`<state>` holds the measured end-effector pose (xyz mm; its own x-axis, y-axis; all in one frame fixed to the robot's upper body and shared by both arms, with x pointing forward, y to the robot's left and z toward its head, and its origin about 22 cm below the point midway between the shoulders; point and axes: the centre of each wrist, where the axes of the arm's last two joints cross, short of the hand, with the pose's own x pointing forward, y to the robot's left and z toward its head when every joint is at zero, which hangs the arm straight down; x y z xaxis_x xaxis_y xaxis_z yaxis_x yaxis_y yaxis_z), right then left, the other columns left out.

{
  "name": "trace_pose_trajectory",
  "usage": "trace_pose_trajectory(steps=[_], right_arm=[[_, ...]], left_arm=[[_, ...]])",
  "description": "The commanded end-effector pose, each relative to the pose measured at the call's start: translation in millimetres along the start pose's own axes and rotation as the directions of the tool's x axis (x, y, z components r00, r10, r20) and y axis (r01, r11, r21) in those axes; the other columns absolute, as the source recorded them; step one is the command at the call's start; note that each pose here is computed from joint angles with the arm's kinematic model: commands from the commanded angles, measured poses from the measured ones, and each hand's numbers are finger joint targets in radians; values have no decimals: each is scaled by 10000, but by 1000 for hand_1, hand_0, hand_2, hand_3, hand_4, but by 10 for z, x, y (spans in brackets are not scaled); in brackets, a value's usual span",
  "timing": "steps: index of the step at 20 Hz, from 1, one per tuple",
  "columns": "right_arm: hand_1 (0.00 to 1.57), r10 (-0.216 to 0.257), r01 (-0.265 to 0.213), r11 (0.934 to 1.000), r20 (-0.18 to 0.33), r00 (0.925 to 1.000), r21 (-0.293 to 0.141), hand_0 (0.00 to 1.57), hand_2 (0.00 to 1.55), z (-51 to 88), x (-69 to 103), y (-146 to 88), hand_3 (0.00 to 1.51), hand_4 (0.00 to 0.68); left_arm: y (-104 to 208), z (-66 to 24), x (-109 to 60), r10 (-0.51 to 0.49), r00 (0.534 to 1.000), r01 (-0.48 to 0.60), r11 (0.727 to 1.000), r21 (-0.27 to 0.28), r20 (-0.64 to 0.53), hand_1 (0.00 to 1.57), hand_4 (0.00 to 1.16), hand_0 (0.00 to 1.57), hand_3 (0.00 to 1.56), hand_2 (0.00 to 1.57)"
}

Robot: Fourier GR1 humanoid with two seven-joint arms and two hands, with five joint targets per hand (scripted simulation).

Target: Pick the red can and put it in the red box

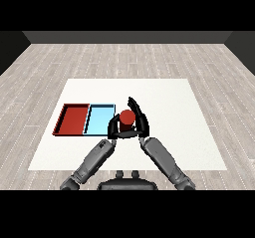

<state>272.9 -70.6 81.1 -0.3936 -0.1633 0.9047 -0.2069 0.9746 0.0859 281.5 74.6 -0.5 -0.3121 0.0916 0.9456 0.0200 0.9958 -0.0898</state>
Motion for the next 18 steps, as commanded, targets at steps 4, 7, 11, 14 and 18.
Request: trace_pose_trajectory(steps=[4, 7, 11, 14, 18], right_arm=[[0, -549, 546, 9983, -135, 9984, -227, 0, 0, 49, 5, -167, 0, 0], [0, -654, 670, 9963, 315, 9974, -543, 0, 0, 78, 43, -368, 0, 0], [0, -322, 357, 9980, 674, 9972, -524, 0, 0, 349, 334, -547, 0, 0], [0, -961, 1007, 9925, 670, 9931, -688, 0, 0, 346, 343, -579, 0, 0], [0, -379, 470, 9926, 820, 9959, -1122, 0, 0, 524, 505, -1026, 0, 0]], left_arm=[[63, 7, 63, 29, 9999, -32, 9997, 249, 140, 1571, 1131, 1571, 1468, 1571], [176, -63, 46, -104, 9998, 96, 9987, 507, 157, 1571, 1132, 1571, 1453, 1568], [155, -239, 123, -177, 9996, 166, 9984, 545, 212, 1571, 1133, 1571, 1465, 1561], [485, -172, 90, -636, 9973, 604, 9945, 858, 355, 1571, 1127, 1571, 1472, 1571], [760, -429, 170, -921, 9939, 837, 9880, 1298, 600, 1571, 1133, 1571, 1480, 1571]])
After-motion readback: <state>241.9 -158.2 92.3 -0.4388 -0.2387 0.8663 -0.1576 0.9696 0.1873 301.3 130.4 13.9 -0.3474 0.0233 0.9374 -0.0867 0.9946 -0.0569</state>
